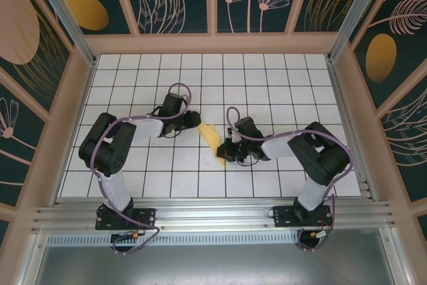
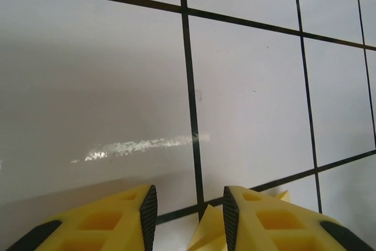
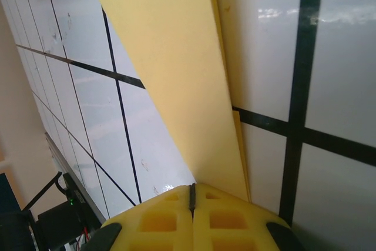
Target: Fold a paper plane with a square sheet of paper (pick it up from the middle)
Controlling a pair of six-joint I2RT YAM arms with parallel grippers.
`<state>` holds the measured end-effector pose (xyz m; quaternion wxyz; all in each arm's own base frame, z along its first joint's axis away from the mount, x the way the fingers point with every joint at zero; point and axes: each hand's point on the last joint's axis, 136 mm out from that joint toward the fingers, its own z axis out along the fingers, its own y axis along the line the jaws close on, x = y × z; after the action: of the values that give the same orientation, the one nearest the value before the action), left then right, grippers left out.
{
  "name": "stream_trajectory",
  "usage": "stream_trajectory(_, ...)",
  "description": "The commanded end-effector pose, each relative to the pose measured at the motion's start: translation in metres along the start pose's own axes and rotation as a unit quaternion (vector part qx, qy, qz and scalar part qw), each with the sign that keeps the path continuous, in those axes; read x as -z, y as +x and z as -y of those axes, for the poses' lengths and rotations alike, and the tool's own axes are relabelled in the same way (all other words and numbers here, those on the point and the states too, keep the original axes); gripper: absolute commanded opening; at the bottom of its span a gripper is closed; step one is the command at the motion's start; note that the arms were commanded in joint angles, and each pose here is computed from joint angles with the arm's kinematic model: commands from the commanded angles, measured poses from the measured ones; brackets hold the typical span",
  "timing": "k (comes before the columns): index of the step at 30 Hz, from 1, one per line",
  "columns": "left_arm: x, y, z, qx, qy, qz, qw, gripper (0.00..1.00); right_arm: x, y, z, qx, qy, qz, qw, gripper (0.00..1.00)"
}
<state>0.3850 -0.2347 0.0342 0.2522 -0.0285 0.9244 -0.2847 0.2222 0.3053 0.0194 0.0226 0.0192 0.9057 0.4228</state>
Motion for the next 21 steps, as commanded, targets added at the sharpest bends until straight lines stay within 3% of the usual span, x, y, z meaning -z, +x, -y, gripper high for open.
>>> stream_trajectory(1, 0.026, -0.01, 0.016, -0.001, 0.015, 0.017, 1.0, 0.42, 0.014, -0.004, -0.025, 0.023, -0.015, 0.004, 1.0, 0.04)
stream_trajectory(4, 0.045, -0.008, 0.023, 0.028, 0.024, 0.025, 0.999, 0.46, 0.036, -0.021, -0.046, 0.056, -0.023, 0.058, 0.996, 0.11)
stream_trajectory(9, 0.066, 0.016, 0.021, 0.069, -0.003, 0.031, 0.997, 0.51, 0.083, -0.054, -0.025, 0.04, 0.011, 0.178, 0.983, 0.39)
stream_trajectory(14, 0.063, 0.044, 0.031, 0.069, -0.06, 0.014, 0.996, 0.56, 0.098, -0.069, 0.005, -0.011, 0.003, 0.198, 0.98, 0.4)
stream_trajectory(21, 0.046, 0.049, 0.048, 0.031, -0.16, 0.0, 0.987, 0.66, 0.092, -0.071, 0.021, -0.029, 0.015, 0.198, 0.98, 0.38)
